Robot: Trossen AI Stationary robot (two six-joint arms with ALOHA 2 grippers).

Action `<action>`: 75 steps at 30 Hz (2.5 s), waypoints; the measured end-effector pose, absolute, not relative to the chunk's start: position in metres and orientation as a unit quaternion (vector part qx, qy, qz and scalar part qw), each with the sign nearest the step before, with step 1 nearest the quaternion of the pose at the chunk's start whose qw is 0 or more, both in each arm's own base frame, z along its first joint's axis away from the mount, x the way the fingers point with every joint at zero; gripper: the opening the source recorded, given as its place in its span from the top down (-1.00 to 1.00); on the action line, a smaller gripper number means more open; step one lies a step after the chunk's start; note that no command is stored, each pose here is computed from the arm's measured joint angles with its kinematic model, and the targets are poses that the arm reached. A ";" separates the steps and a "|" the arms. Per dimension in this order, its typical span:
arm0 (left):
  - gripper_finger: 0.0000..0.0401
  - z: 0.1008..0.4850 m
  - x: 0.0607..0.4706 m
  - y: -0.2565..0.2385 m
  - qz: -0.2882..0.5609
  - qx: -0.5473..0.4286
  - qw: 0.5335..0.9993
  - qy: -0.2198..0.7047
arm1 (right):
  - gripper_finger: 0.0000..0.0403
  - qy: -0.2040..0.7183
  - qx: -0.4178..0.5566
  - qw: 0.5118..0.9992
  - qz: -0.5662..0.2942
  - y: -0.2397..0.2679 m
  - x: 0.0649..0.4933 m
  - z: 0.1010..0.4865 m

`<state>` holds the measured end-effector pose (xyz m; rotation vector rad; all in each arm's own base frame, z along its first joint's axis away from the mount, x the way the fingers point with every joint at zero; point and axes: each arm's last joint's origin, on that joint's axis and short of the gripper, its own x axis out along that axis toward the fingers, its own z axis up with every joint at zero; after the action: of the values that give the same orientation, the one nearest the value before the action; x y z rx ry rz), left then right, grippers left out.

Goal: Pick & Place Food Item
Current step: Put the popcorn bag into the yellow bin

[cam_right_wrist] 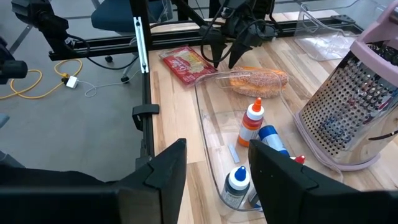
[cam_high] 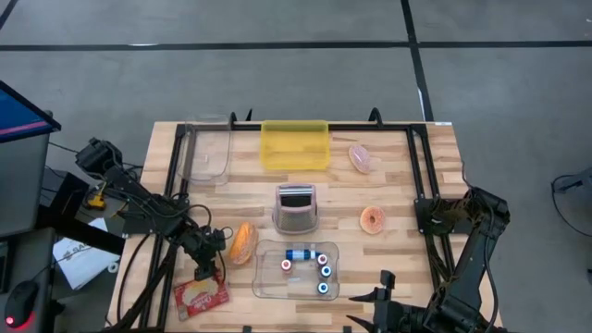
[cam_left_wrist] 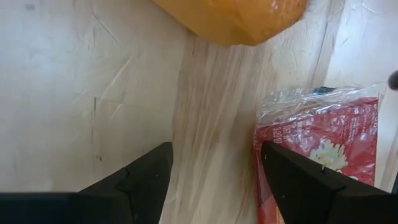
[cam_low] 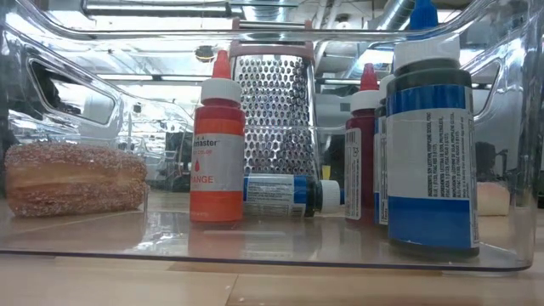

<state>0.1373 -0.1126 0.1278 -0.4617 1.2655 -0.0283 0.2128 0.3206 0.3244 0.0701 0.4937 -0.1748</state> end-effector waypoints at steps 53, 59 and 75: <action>-0.20 0.136 0.140 -0.136 -0.110 -0.284 0.772 0.558 | 0.19 0.242 0.045 0.965 -0.089 0.320 0.215 0.325; -0.20 0.127 0.142 -0.136 -0.081 -0.257 0.784 0.560 | 0.19 0.242 0.045 0.965 -0.089 0.320 0.215 0.325; -0.20 0.130 0.151 -0.131 -0.071 -0.244 0.817 0.518 | 0.19 0.243 0.042 0.965 -0.088 0.320 0.215 0.325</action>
<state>0.1507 -0.1310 0.1295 -0.5200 1.1043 -0.1522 0.2149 0.3199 0.3247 0.0855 0.4918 -0.1786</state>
